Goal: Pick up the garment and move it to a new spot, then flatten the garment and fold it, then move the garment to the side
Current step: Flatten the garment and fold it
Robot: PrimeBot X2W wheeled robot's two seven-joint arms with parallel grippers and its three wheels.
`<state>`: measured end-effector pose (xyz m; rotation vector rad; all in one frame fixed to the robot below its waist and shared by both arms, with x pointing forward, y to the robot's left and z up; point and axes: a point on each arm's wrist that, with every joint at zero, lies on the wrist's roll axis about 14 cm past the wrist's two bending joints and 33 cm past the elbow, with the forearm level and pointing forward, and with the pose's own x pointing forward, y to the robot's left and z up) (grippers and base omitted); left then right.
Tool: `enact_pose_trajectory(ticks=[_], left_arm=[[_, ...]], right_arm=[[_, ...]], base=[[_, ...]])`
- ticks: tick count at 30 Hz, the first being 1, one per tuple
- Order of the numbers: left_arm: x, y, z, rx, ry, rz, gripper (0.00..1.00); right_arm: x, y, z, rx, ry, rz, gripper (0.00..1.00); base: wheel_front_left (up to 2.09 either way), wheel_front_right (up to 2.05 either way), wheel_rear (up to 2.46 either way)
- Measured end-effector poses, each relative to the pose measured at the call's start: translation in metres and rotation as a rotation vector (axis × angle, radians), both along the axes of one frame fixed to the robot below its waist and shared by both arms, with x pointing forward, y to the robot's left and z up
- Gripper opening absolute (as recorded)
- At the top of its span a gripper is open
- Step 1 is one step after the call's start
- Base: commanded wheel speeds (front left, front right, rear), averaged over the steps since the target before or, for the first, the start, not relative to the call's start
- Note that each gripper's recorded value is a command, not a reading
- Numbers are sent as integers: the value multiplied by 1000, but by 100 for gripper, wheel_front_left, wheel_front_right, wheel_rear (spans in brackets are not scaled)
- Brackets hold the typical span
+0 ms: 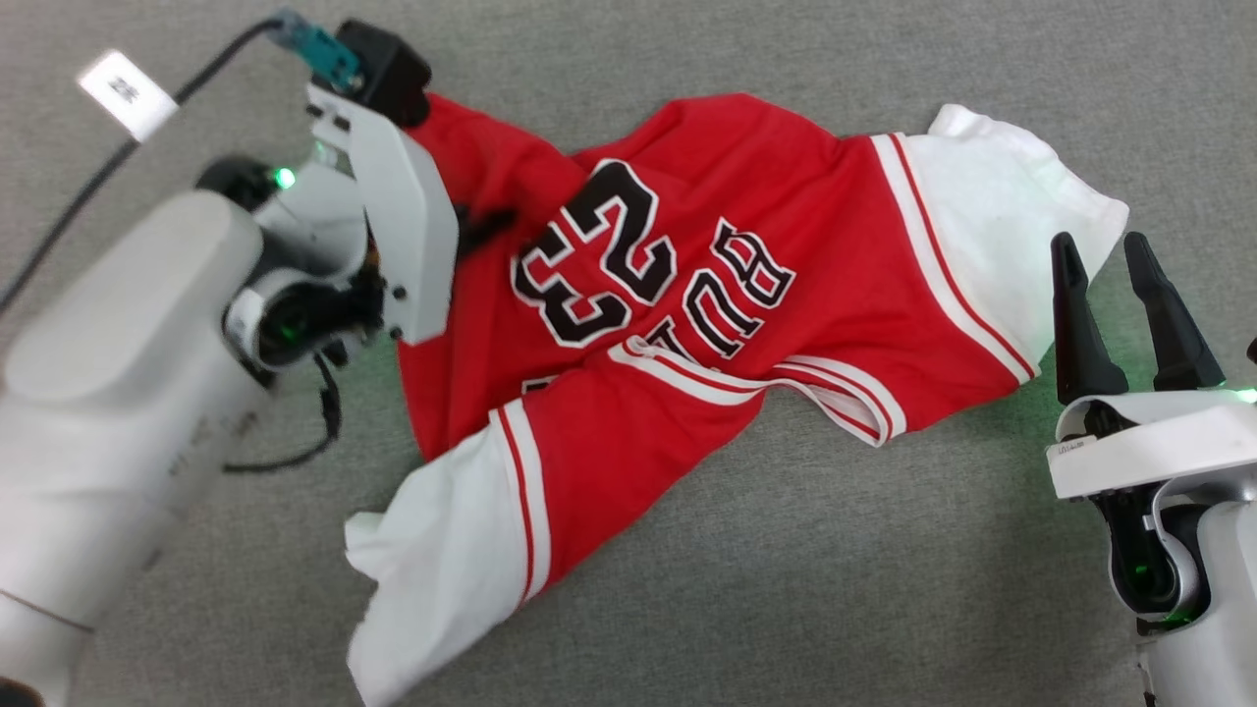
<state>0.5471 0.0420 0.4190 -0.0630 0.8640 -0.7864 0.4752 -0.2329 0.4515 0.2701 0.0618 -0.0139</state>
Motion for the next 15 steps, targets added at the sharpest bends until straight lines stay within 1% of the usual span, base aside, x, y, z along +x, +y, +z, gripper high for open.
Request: enact_pose_trajectory(ticks=[3,11,13,15], left_arm=[[18,0,13,6,-98,4,0],[91,-4,98,-31,-524,66,0],[103,-5,113,-35,-605,80,0],[111,-4,118,-31,-642,97,0]], right_arm=[[0,-3,1,-2,-5,-9,100],[-4,-5,-5,11,7,-22,100],[-4,-5,-4,13,4,-25,100],[-5,-6,-4,13,6,-27,100]], base=[[0,0,0],[0,0,0],[0,0,0],[0,0,0]])
